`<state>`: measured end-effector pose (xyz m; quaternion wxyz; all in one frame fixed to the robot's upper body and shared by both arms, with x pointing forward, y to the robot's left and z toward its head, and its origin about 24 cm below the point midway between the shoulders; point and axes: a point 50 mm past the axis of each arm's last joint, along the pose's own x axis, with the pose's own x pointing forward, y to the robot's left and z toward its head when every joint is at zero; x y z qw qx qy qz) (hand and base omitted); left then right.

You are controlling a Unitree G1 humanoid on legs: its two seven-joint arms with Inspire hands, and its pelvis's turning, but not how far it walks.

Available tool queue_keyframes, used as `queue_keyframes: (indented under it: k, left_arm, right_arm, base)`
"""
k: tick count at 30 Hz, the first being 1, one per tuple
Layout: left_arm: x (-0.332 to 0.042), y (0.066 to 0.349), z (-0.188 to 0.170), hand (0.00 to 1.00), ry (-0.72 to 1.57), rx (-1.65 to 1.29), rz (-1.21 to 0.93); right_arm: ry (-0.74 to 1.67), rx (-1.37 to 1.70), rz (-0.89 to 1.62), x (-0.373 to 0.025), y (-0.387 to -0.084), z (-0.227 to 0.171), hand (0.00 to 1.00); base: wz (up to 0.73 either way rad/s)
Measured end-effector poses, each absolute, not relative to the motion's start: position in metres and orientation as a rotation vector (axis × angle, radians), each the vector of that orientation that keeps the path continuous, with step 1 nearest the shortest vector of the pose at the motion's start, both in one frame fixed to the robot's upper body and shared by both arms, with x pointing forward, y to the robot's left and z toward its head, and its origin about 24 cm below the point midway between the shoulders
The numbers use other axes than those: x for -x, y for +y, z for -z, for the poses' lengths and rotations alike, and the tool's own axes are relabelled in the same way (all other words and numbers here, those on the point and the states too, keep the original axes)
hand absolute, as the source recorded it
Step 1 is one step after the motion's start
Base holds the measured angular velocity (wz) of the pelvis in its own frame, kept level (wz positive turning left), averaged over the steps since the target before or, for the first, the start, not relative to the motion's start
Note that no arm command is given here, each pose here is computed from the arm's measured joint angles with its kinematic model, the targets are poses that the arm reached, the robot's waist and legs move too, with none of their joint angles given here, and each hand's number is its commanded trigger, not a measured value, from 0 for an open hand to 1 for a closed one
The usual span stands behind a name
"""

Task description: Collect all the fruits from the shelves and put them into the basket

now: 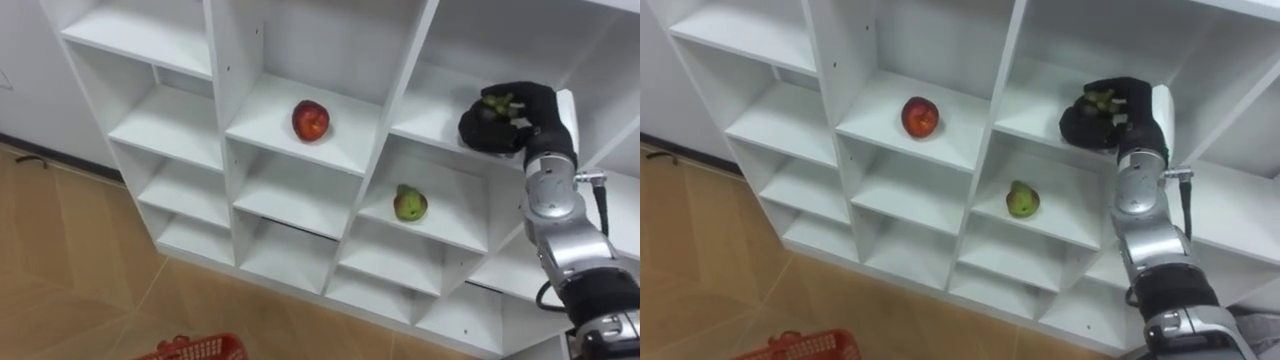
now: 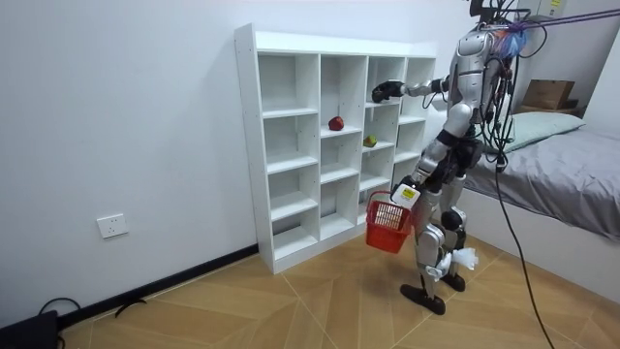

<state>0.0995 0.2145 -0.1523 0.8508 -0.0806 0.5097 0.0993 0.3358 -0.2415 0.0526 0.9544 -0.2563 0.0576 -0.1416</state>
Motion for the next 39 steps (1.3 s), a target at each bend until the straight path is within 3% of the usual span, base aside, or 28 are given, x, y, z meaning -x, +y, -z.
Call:
queue_keyframes:
  k: [10,16,30,39]
  left_arm:
    - [-0.157,0.166,0.124,1.00,0.839,0.339,-0.021]
    - [-0.170,0.145,0.113,1.00,0.779,0.391,0.092]
    - [-0.190,0.129,0.089,1.00,0.660,0.460,0.159]
    - [-0.192,0.125,0.086,1.00,0.642,0.468,0.171]
  right_arm:
    - [-0.054,0.568,0.141,-0.334,-0.196,-0.076,1.00]
    - [-0.010,0.534,0.099,-0.319,-0.189,-0.057,1.00]
    - [0.088,0.508,-0.062,-0.270,-0.171,-0.015,1.00]
    - [0.108,0.480,-0.127,-0.264,-0.153,-0.007,1.00]
  base:
    - [0.00]
    - [-0.06]
    - [-0.02]
    - [0.00]
